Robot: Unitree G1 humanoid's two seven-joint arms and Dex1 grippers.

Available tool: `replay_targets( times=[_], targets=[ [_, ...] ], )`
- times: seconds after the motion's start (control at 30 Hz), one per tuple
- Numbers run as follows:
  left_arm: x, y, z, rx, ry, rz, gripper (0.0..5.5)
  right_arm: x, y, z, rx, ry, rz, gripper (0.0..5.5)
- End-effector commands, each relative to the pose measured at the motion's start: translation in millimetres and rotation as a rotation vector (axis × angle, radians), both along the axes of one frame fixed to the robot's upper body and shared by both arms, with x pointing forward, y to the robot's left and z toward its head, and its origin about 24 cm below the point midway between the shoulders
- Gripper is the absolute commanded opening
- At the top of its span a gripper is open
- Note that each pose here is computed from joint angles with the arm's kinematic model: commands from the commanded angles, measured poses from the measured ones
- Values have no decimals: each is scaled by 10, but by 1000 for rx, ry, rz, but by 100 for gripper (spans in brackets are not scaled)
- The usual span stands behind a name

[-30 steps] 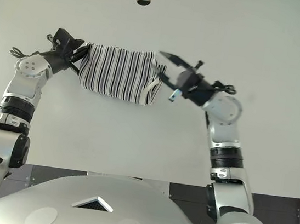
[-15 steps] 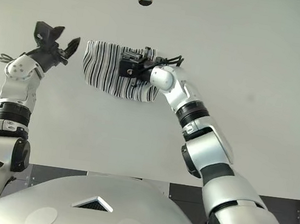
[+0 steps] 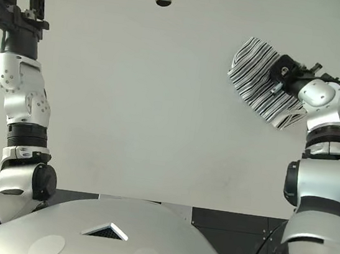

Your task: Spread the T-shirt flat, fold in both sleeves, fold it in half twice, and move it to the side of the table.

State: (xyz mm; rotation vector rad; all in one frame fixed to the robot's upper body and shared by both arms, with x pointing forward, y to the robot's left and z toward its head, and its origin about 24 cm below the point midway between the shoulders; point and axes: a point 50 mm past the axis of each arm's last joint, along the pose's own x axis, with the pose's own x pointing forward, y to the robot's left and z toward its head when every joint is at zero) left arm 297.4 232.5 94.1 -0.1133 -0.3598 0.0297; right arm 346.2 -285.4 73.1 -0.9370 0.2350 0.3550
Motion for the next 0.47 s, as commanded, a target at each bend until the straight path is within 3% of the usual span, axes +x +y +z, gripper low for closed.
replay_targets(
  times=[0.03, 0.1, 0.17, 0.23, 0.33, 0.37, 0.47],
  targets=[
    [-31, 38, 47, -59, -32, 71, 285, 211, 164, 1258, 160, -840, -12, 170],
    [-22, 3, 81, -92, -52, 81, 285, 120, 268, 1496, 229, -1075, 25, 170],
    [59, -78, 134, -145, -53, 58, 285, 120, 498, 1424, 441, -1123, 39, 170],
    [195, -158, 235, -147, -49, 50, 285, 211, 813, 1159, 753, -966, 24, 170],
    [361, -272, 420, -19, -106, 130, 285, 255, 1433, 792, 1167, -534, 175, 170],
    [420, -299, 437, 7, -76, 201, 285, 215, 1580, 708, 1235, -448, 197, 170],
    [470, -468, 469, 163, -97, 177, 285, 210, 1681, 561, 1262, -362, -37, 170]
  ],
)
